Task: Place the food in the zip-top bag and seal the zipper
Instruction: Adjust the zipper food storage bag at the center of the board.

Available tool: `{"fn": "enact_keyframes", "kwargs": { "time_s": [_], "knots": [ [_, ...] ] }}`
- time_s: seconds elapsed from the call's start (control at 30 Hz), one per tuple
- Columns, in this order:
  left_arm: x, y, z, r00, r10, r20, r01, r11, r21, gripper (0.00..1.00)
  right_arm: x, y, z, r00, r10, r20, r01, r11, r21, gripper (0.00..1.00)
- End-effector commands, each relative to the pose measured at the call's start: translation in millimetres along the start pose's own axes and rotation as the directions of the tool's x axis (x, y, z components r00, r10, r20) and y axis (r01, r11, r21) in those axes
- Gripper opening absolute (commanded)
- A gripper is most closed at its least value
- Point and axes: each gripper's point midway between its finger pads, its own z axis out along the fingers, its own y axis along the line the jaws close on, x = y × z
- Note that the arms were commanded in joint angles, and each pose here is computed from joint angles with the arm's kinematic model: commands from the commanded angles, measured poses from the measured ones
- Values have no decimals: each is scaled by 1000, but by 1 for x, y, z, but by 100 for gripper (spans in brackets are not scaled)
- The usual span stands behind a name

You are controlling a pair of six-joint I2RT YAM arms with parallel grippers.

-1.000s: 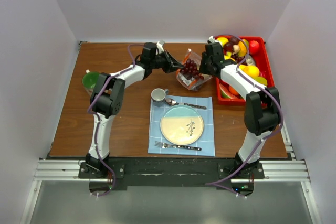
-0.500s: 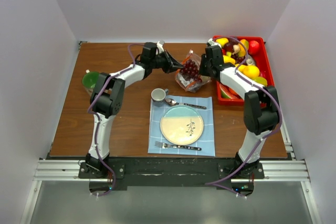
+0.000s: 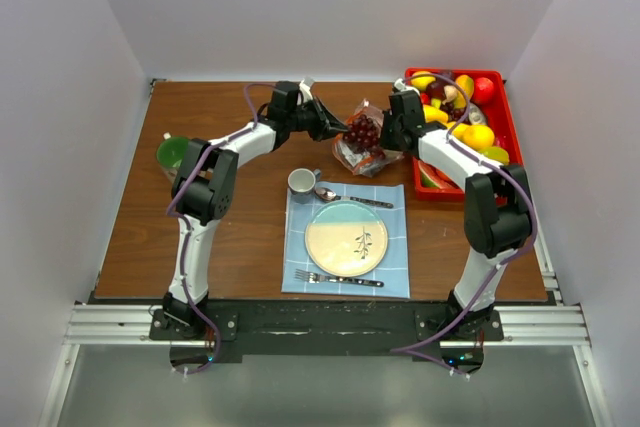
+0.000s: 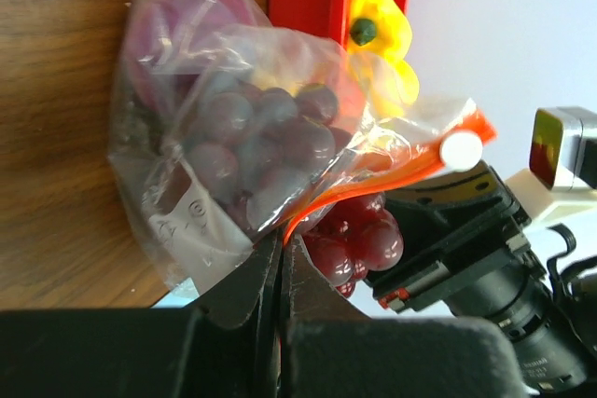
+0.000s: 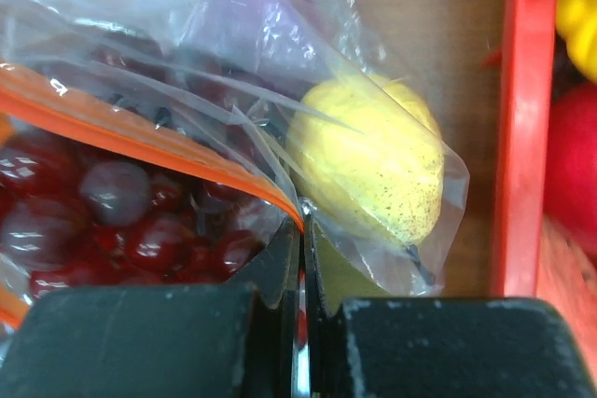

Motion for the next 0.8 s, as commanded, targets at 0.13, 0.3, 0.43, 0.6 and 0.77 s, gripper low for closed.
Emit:
{"fn": "enact_keyframes", "kwargs": {
  "time_s": [0.13,0.3,0.43,0.6,0.77],
  "knots": [
    [-11,-23,-14,992,116,48,-116,993,-15,0,-1,-9,-54,998,-34,-60,37,998,54,0],
    [-2,-17,-14,990,140,23,-138,988,-67,0,-31,19,-85,998,-56,-23,55,998,-12,0],
    [-4,-33,-24,983,183,34,-179,980,-89,0,-55,30,-101,998,-57,23,57,998,-21,0],
    [-15,-70,-43,971,226,74,-219,971,-99,0,-68,33,-105,998,-59,31,60,998,-12,0],
    [-28,-107,-56,955,270,120,-260,961,-94,0,-80,37,-114,996,-65,56,65,998,-4,0]
  ]
}}
